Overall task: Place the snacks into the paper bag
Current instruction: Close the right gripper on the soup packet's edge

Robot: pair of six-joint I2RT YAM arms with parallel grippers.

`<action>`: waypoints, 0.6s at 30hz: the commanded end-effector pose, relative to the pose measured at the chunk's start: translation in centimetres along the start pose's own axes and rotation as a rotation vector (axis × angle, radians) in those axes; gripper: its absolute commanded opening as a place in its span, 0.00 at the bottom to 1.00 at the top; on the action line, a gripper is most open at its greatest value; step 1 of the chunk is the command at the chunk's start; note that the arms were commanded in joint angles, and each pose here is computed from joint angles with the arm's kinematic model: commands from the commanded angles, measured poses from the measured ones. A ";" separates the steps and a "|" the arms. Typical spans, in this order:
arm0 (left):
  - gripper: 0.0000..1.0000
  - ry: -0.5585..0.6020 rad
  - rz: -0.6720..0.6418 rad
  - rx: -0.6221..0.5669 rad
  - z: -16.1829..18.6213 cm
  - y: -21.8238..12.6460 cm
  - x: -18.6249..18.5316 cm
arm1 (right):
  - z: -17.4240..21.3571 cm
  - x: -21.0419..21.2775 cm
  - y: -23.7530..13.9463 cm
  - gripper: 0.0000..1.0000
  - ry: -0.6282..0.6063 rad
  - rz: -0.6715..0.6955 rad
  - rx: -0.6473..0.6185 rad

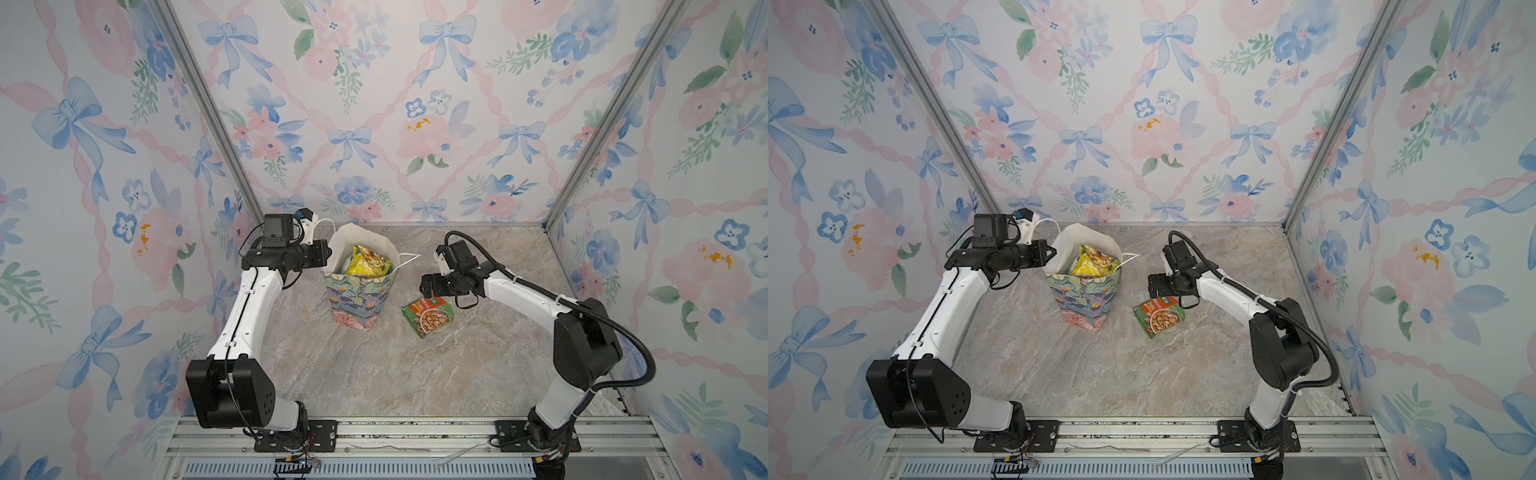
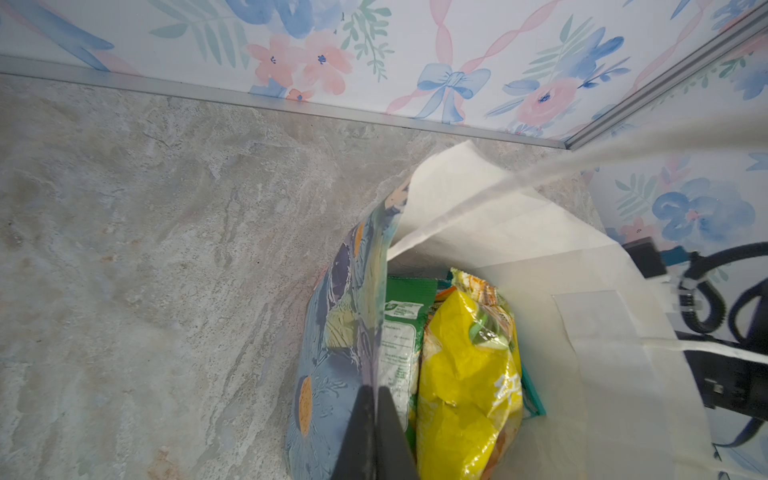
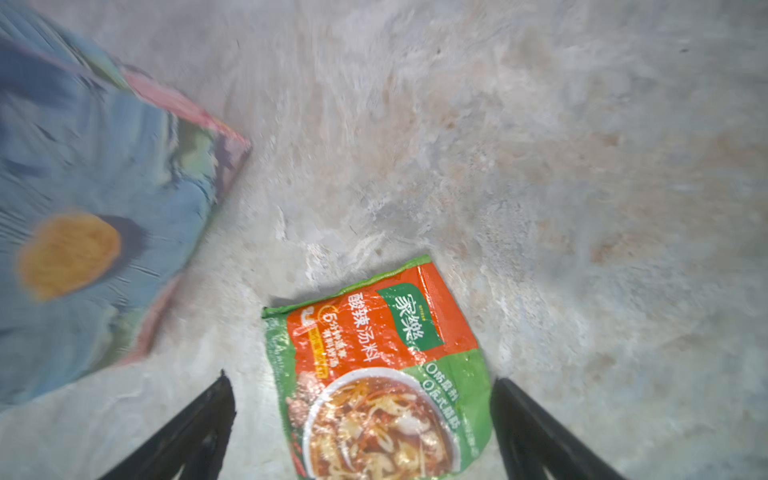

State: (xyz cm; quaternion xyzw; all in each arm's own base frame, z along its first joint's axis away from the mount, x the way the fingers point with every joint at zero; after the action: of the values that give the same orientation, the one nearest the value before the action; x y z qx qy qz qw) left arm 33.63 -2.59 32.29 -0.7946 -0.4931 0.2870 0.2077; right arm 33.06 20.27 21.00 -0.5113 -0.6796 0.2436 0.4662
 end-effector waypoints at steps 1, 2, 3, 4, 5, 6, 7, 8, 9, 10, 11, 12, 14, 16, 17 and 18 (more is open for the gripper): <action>0.00 0.000 0.023 -0.016 -0.2 -0.8 -0.4 | 2.1 -1.5 -0.6 0.95 0.369 -0.045 -0.018; 0.00 -0.001 0.023 -0.015 -0.2 -0.8 -0.4 | 3.2 -1.8 -0.6 0.92 0.432 -0.074 -0.018; 0.00 0.000 0.025 -0.015 -0.2 -0.8 -0.4 | 4.3 -2.1 -0.4 0.90 0.480 -0.080 -0.008; 0.00 -0.001 0.026 -0.015 -0.2 -0.8 -0.4 | 5.2 -2.3 -0.2 0.86 0.506 -0.076 0.001; 0.00 0.000 0.026 -0.015 -0.2 -0.8 -0.5 | 6.2 -2.5 0.0 0.83 0.525 -0.066 0.011; 0.00 0.001 0.026 -0.017 -0.2 -0.8 -0.5 | 7.0 -2.7 0.2 0.81 0.544 -0.051 0.022; 0.00 0.000 0.026 -0.016 -0.2 -0.8 -0.5 | 7.6 -2.8 0.3 0.78 0.560 -0.043 0.030; 0.00 0.002 0.026 -0.017 -0.2 -0.8 -0.5 | 8.2 -3.0 0.5 0.73 0.579 -0.043 0.031; 0.00 0.002 0.026 -0.017 -0.2 -0.8 -0.5 | 8.8 -3.1 0.6 0.68 0.599 -0.049 0.033; 0.00 0.002 0.025 -0.017 -0.2 -0.9 -0.5 | 9.2 -3.2 0.8 0.66 0.613 -0.049 0.035; 0.00 0.002 0.026 -0.017 -0.1 -0.9 -0.5 | 9.6 -3.4 0.8 0.64 0.625 -0.036 0.034; 0.00 0.001 0.026 -0.016 -0.1 -0.9 -0.5 | 10.0 -3.6 0.9 0.64 0.634 -0.027 0.031; 0.00 0.001 0.026 -0.016 -0.1 -0.9 -0.5 | 10.5 -3.7 1.1 0.64 0.645 -0.024 0.031; 0.00 0.002 0.026 -0.016 -0.1 -0.9 -0.5 | 10.8 -3.8 1.7 0.63 0.671 -0.036 0.042; 0.00 0.003 0.028 -0.018 -0.1 -0.9 -0.5 | 11.0 -3.9 2.1 0.63 0.686 -0.044 0.048; 0.00 0.002 0.027 -0.018 -0.1 -0.9 -0.5 | 11.2 -4.0 2.4 0.63 0.700 -0.049 0.053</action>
State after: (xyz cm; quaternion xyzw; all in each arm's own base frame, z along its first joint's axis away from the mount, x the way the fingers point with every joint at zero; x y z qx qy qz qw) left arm 33.61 -2.64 32.31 -0.7964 -0.4903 0.2876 0.2064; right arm 24.37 18.61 12.87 -0.5442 -0.4926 0.0972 0.6721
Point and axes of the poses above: each gripper's point midway between its finger pads, its own y axis out along the fingers, its own x axis along the line the jaws close on, z = x × y, the point moved 10 cm from there along -y, back along the fingers, and after that the axes turned 11 degrees about y, right-handed, at the moved point
